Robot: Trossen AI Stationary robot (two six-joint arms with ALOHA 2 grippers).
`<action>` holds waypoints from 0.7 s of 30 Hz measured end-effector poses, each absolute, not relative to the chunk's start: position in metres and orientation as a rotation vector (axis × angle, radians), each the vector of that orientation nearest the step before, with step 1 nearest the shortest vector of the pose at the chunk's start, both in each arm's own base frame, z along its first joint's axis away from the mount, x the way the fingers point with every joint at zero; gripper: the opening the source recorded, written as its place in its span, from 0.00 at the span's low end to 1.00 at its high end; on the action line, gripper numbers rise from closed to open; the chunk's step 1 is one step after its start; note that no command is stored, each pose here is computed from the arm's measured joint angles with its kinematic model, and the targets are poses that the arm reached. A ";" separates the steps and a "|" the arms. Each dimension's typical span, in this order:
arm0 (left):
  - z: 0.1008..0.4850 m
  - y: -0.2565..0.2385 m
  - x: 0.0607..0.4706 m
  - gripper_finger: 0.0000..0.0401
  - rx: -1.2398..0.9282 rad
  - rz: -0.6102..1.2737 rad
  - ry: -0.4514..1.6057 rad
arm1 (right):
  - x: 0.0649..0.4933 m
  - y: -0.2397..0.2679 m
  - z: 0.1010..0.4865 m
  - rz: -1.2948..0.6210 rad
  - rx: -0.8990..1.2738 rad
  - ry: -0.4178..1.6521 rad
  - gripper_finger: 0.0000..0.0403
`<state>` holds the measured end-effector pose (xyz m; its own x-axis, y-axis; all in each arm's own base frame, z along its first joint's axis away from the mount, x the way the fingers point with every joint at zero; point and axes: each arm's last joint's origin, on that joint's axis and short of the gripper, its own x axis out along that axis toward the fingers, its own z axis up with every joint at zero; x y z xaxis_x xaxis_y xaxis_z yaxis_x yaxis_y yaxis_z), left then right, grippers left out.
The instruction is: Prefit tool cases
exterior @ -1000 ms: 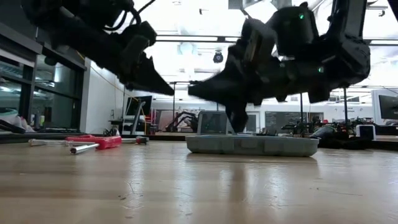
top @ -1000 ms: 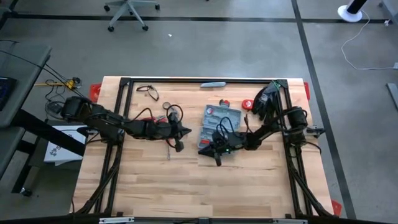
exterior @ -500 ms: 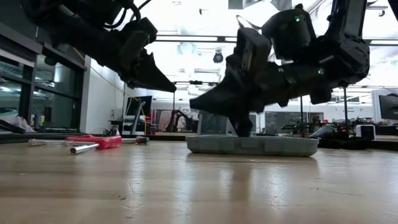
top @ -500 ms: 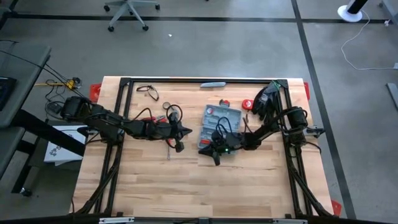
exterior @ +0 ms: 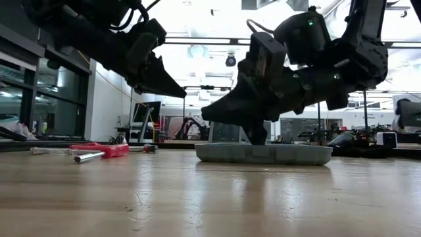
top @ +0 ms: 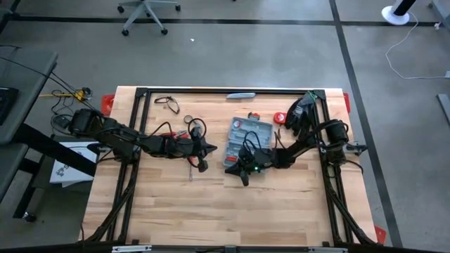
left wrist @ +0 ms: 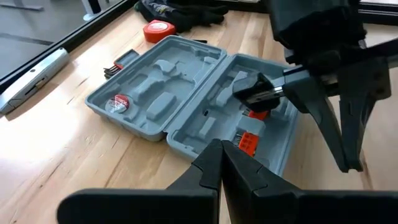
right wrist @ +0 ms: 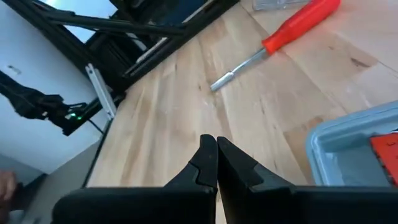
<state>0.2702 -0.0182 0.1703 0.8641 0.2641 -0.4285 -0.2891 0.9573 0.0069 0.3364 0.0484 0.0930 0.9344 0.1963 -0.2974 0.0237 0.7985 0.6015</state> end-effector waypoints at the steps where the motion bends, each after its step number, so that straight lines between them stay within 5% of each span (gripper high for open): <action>1: 0.170 -0.018 0.270 0.00 -0.058 0.291 0.440 | 0.337 0.048 0.095 0.110 0.648 0.349 0.00; 17: 0.170 -0.018 0.270 0.00 -0.057 0.295 0.439 | 0.335 0.047 0.119 0.167 0.589 0.287 0.00; 21: 0.168 -0.018 0.272 0.00 -0.054 0.312 0.429 | 0.325 0.044 0.125 0.060 0.501 0.443 0.00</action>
<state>0.2724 -0.0178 0.1680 0.8626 0.2858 -0.4173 -0.3085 0.9511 0.0136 0.3249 0.0440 0.1250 0.9037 0.1628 -0.3960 0.0509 0.8775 0.4768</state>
